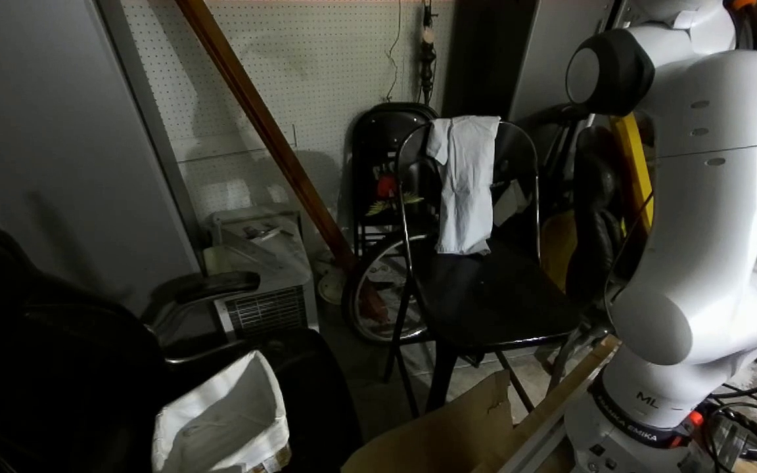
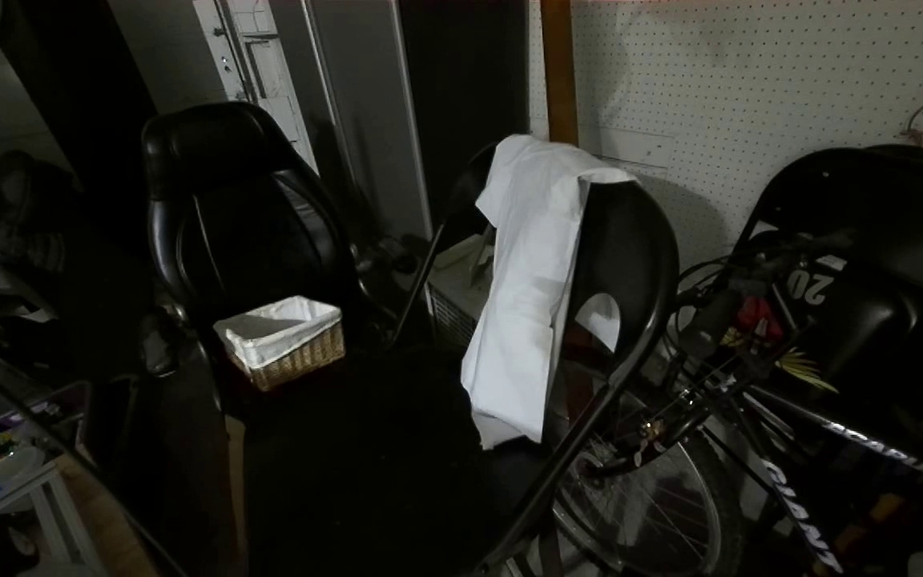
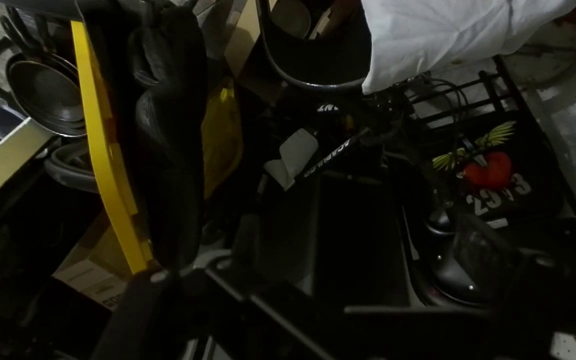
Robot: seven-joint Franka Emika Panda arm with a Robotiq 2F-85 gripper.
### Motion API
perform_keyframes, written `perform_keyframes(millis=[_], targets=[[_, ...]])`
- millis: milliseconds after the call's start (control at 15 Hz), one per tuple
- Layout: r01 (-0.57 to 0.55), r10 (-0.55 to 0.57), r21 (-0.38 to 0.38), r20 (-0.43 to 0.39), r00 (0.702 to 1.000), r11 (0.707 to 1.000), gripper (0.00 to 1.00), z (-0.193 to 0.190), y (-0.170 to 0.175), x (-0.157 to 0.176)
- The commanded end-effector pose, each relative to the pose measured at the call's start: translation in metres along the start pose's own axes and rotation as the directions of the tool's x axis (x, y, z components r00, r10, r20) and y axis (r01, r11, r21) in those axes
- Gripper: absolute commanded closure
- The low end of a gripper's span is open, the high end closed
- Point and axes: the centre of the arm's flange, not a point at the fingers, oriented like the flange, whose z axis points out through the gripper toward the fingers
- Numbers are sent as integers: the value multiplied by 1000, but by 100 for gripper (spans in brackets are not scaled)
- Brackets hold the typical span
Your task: Lay the white object over the chair
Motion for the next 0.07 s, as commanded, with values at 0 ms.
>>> perform_keyframes(millis=[0], targets=[[-1, 1, -2, 1, 1000, 1000, 0, 2, 0, 1]])
